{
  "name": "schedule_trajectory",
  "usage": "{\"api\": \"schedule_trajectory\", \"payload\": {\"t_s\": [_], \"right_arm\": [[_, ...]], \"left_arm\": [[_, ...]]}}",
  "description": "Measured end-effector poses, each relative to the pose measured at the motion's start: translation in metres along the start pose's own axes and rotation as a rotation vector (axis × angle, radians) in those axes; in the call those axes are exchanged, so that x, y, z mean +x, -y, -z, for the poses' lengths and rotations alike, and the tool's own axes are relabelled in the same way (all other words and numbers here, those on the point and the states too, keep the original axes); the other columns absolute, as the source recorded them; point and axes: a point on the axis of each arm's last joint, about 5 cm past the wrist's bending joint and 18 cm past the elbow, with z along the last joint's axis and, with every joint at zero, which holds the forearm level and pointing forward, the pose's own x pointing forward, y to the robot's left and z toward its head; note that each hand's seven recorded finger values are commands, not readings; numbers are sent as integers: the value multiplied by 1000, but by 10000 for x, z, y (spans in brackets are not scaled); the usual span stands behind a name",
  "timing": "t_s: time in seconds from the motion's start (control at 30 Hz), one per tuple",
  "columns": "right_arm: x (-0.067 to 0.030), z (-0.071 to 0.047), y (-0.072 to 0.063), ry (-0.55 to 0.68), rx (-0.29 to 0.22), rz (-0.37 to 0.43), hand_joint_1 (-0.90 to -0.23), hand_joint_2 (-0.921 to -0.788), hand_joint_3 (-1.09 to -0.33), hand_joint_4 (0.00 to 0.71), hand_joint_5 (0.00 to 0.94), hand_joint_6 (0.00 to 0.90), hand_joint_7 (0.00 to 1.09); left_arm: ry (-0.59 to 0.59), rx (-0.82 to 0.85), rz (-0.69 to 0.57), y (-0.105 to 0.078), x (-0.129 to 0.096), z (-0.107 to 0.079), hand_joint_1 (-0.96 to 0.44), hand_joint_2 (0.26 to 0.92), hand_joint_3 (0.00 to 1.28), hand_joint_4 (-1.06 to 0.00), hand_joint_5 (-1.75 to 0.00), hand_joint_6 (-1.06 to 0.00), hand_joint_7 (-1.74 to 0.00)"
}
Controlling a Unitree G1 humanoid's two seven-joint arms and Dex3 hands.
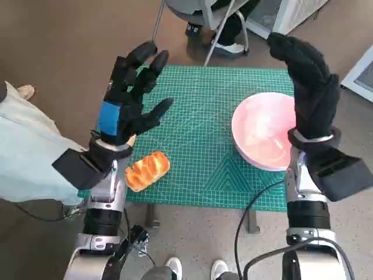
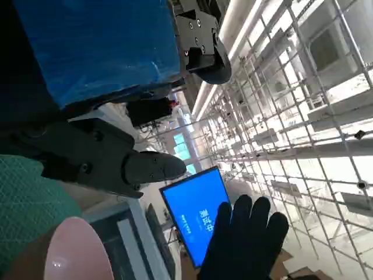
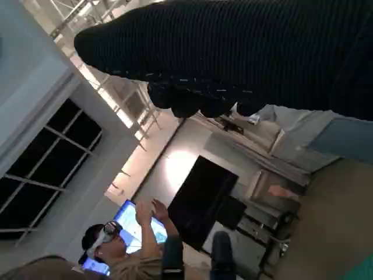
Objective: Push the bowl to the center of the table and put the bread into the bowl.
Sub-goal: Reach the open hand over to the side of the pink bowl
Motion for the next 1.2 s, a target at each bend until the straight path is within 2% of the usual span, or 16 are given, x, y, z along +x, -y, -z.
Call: {"api": "schedule_trajectory", "payload": {"t_s": [0.43,0.77,0.93,1.2], "right_arm": [[-56,35,-14,-28,0,-31,-564,-921,-782,349,3,60,753],[-122,43,51,-50,-16,-34,-563,-921,-785,342,0,51,747],[-171,31,169,-58,-42,-21,-570,-921,-796,330,0,38,749],[-293,-24,539,-76,-133,75,-539,-921,-853,315,0,1,790]], "left_arm": [[34,13,-22,-24,19,12,-318,921,302,-363,0,-165,-495],[55,35,-30,-19,35,12,-310,921,305,-348,0,-170,-485],[56,46,-30,-14,33,23,-327,921,306,-342,0,-174,-482],[61,64,-41,-43,14,28,-364,921,304,-340,0,-179,-475]]}}
